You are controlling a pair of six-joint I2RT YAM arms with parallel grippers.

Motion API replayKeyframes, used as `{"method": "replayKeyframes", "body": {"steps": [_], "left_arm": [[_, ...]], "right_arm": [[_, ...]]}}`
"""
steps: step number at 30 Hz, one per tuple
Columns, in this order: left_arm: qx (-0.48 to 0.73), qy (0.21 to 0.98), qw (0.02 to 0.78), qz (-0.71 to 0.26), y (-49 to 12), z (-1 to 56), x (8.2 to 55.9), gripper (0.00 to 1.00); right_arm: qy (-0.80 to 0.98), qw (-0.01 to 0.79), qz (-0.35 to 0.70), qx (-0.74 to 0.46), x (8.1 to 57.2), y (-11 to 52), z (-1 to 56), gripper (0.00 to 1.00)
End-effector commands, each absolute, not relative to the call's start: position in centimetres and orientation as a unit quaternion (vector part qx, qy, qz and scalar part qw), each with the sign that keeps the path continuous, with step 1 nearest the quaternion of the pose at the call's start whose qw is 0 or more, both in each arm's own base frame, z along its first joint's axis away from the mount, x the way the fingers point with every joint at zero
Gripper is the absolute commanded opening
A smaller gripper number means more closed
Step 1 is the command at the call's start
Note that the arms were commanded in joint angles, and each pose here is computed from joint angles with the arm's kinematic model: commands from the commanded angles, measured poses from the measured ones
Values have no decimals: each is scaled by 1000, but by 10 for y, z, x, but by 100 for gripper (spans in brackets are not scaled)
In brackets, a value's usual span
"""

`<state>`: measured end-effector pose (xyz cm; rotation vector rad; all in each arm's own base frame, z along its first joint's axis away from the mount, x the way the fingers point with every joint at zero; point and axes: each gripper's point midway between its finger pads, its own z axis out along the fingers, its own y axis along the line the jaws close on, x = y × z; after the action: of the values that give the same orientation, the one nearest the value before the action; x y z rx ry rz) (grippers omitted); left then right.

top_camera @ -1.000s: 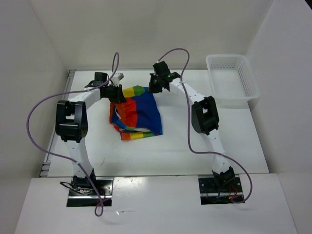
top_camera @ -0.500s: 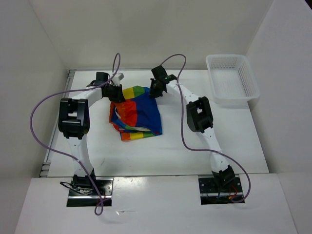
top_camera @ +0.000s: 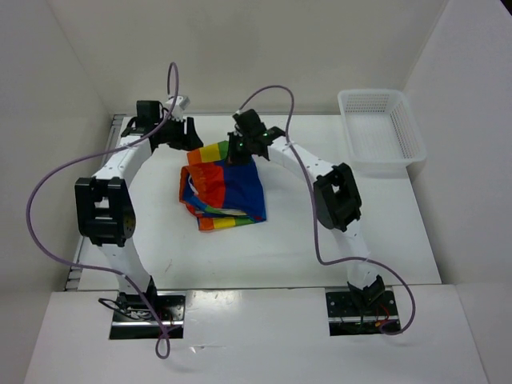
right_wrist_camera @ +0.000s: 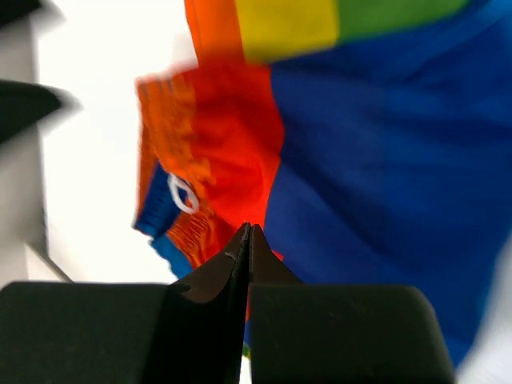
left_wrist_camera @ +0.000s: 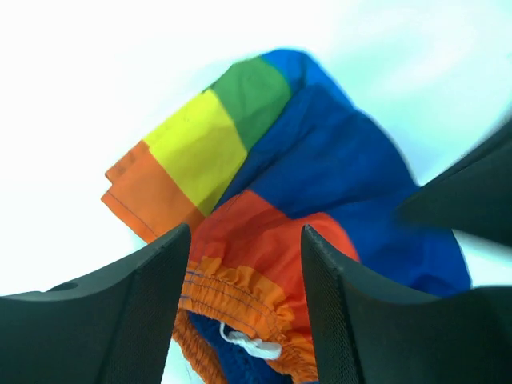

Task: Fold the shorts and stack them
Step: Fold the shorts

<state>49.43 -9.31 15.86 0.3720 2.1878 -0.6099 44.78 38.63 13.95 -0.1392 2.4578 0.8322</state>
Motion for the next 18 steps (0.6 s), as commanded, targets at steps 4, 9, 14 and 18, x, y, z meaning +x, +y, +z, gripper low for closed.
{"method": "replayKeyframes", "body": {"steps": [4, 9, 14, 18], "left_arm": [[165, 850, 426, -263, -98, 190, 470, 64], [169, 848, 423, -272, -101, 202, 451, 64], [174, 841, 433, -274, -103, 227, 439, 75], [177, 833, 447, -272, -100, 248, 438, 84]], "right_arm": [[936, 213, 277, -46, 441, 395, 47, 0], [926, 237, 290, -42, 449, 399, 78, 2], [879, 322, 344, -69, 449, 401, 209, 73], [850, 389, 349, -69, 436, 374, 292, 100]]}}
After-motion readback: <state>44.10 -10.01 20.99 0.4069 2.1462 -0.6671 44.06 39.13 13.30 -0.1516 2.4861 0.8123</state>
